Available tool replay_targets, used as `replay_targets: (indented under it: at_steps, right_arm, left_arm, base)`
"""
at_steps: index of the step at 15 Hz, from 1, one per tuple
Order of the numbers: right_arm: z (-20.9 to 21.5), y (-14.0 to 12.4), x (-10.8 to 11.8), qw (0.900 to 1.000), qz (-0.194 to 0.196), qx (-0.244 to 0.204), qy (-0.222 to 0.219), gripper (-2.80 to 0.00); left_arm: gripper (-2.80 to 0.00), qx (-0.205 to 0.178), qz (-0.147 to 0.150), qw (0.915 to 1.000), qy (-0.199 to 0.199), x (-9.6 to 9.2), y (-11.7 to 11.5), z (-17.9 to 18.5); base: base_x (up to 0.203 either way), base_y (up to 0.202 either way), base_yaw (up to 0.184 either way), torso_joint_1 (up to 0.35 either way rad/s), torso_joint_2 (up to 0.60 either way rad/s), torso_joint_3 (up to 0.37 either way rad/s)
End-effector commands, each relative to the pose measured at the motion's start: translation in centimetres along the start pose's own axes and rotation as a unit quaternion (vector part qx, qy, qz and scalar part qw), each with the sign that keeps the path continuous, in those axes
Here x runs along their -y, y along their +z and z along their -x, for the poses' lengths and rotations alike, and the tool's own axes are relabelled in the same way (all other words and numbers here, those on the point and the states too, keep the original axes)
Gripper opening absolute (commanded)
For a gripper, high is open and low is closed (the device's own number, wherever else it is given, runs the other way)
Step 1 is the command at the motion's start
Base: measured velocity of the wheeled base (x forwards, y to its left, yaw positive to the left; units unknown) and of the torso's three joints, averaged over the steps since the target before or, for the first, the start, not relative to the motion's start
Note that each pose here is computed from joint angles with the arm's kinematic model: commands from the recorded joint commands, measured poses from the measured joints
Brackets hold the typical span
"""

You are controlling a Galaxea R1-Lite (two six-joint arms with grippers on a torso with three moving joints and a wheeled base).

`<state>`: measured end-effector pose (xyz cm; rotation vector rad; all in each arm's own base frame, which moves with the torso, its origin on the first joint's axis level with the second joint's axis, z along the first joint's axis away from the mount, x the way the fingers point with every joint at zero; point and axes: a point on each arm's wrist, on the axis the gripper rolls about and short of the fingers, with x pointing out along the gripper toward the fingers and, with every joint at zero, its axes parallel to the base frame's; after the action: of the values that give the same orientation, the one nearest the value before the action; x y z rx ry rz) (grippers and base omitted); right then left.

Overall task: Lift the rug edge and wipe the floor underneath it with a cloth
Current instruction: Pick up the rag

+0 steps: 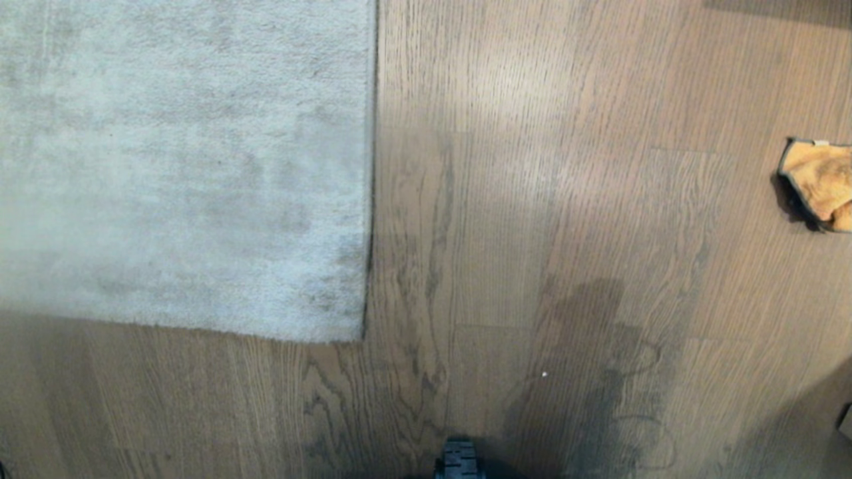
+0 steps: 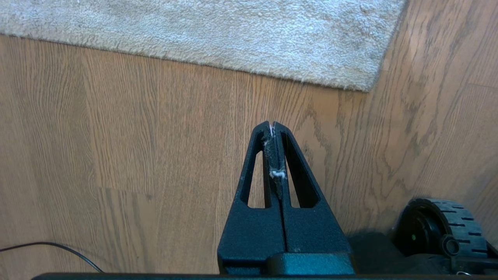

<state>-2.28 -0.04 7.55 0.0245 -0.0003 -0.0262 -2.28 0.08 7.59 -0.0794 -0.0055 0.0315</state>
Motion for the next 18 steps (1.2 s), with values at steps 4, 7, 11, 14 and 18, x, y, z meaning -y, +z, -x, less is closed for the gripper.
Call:
replay_targets:
  at_steps: [4, 7, 11, 14, 18]
  right_arm:
    - [0.00, 0.01, 0.00, 1.000, 0.000, 0.001, 0.000, -2.80]
    - [0.00, 0.01, 0.00, 1.000, 0.000, 0.001, 0.000, -2.80]
    - [0.00, 0.01, 0.00, 1.000, 0.000, 0.001, 0.000, -2.80]
    - [0.00, -0.01, -0.01, 1.000, 0.010, 0.000, 0.002, -2.80]
    - [0.00, -0.02, -0.01, 1.000, 0.015, -0.001, 0.002, -2.80]
  left_arm:
    - [-2.80, -0.001, 0.000, 1.0000, 0.000, 0.00, -0.01, 0.00]
    - [-2.80, -0.001, 0.000, 1.0000, 0.000, 0.00, -0.01, 0.00]
    - [-2.80, -0.001, 0.000, 1.0000, 0.000, 0.00, -0.01, 0.00]
    - [-2.80, -0.001, 0.000, 1.0000, 0.000, 0.00, -0.01, 0.00]
    - [-2.80, -0.001, 0.000, 1.0000, 0.000, 0.00, -0.01, 0.00]
  base:
    - [0.000, 0.000, 0.000, 0.000, 0.00, 0.000]
    - [0.000, 0.000, 0.000, 0.000, 0.00, 0.000]
    - [0.000, 0.000, 0.000, 0.000, 0.00, 0.000]
    - [0.000, 0.000, 0.000, 0.000, 0.00, 0.000]
    - [0.000, 0.000, 0.000, 0.000, 0.00, 0.000]
